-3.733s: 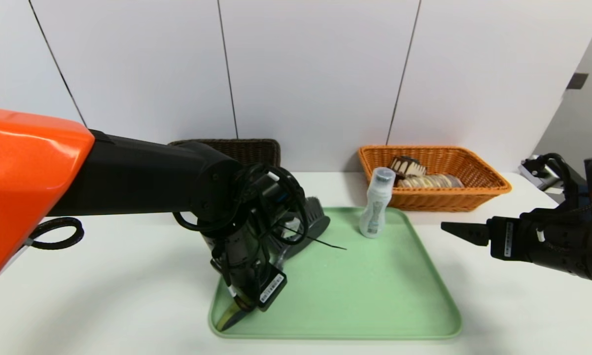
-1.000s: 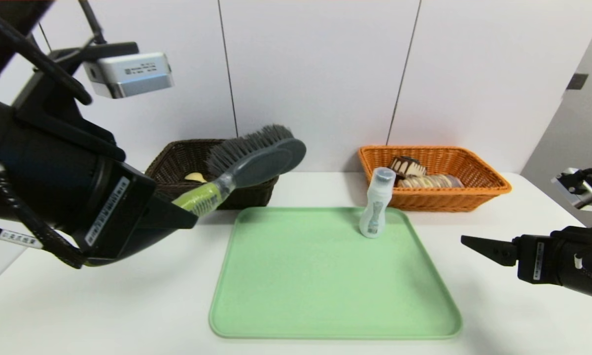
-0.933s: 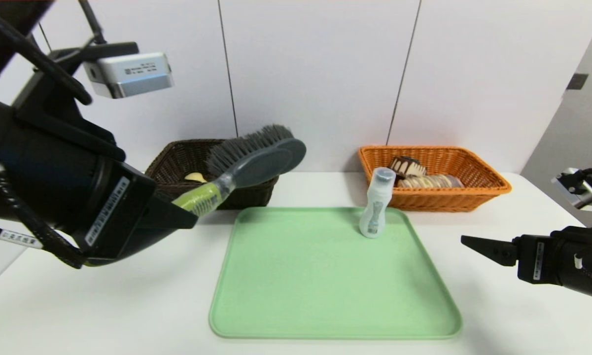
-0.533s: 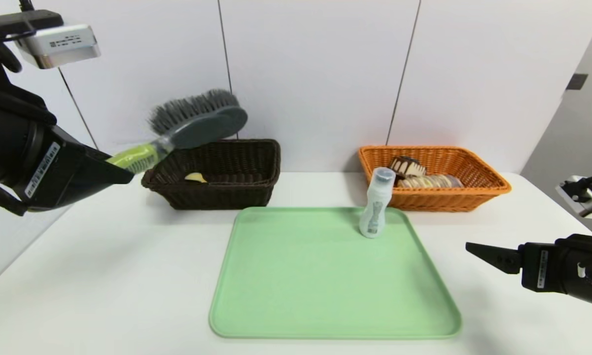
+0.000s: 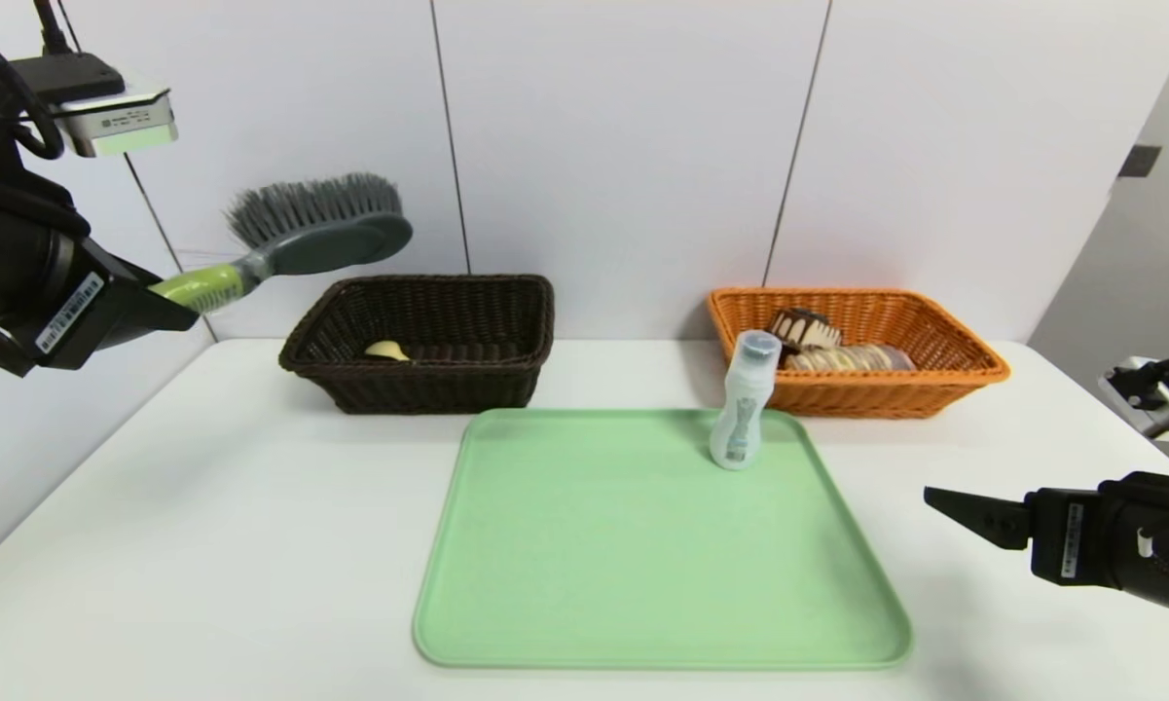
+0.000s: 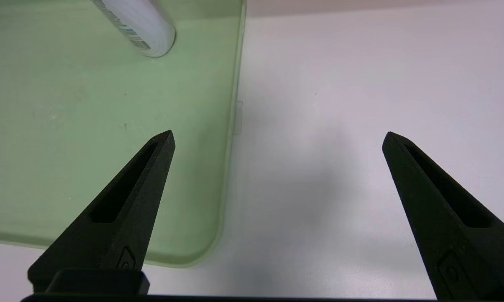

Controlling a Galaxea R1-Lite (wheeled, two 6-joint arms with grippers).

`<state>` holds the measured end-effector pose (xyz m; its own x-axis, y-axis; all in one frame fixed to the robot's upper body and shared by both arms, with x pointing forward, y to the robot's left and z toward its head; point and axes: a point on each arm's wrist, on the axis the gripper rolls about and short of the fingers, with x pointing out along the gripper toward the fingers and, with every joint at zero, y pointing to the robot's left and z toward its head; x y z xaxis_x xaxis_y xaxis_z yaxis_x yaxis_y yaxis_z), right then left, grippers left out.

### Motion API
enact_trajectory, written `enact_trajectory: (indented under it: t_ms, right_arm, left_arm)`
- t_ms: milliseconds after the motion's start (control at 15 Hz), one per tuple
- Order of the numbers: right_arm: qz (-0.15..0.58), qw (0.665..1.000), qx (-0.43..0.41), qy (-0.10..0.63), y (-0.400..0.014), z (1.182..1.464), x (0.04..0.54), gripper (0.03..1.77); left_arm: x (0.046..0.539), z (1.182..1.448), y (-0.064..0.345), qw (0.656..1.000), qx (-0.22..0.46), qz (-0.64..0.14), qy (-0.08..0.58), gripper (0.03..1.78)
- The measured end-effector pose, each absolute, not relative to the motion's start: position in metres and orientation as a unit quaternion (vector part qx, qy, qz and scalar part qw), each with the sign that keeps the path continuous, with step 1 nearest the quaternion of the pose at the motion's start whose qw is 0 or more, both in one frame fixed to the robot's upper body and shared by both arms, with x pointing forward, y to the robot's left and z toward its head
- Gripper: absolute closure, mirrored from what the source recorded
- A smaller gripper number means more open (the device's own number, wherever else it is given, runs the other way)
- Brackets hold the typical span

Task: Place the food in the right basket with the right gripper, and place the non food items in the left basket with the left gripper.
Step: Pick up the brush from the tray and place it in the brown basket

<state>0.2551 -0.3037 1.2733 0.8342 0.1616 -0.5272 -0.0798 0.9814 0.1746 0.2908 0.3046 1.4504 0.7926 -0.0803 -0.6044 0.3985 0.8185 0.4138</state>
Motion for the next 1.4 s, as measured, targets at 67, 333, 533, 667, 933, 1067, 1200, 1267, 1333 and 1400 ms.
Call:
enact_trajectory:
  t_ms: [67, 333, 533, 667, 933, 1067, 1200, 1267, 1333, 1400]
  right_arm:
    - [0.061, 0.954, 0.072, 0.286, -0.304, 1.27, 0.254, 0.09]
    - [0.056, 0.951, 0.069, 0.296, -0.305, 1.264, 0.25, 0.09]
    - [0.051, 0.952, 0.068, 0.295, -0.306, 1.263, 0.248, 0.09]
    - [0.049, 0.951, 0.067, 0.299, -0.306, 1.261, 0.247, 0.09]
    - [0.033, 0.949, 0.06, 0.309, -0.308, 1.252, 0.238, 0.09]
    - [0.033, 0.95, 0.061, 0.304, -0.309, 1.253, 0.236, 0.09]
    - [0.034, 0.951, 0.062, 0.3, -0.309, 1.254, 0.235, 0.09]
    - [0.034, 0.951, 0.062, 0.3, -0.309, 1.254, 0.235, 0.09]
    - [0.034, 0.951, 0.061, 0.301, -0.309, 1.254, 0.236, 0.09]
    - [0.034, 0.951, 0.06, 0.302, -0.309, 1.254, 0.237, 0.09]
  left_arm:
    - [0.295, 1.45, 0.31, 0.905, 0.281, -0.124, 0.293, 1.38]
    - [0.306, 1.447, 0.326, 0.898, 0.305, -0.158, 0.276, 1.38]
    - [0.314, 1.443, 0.333, 0.884, 0.333, -0.182, 0.273, 1.38]
    - [0.32, 1.44, 0.334, 0.873, 0.355, -0.193, 0.273, 1.38]
    - [0.347, 1.433, 0.335, 0.863, 0.389, -0.203, 0.249, 1.38]
    - [0.362, 1.426, 0.336, 0.854, 0.406, -0.222, 0.237, 1.38]
    - [0.376, 1.414, 0.338, 0.84, 0.418, -0.244, 0.243, 1.38]
    - [0.383, 1.408, 0.34, 0.832, 0.426, -0.259, 0.242, 1.38]
    - [0.389, 1.404, 0.341, 0.824, 0.437, -0.269, 0.238, 1.38]
    - [0.394, 1.399, 0.342, 0.817, 0.447, -0.277, 0.236, 1.38]
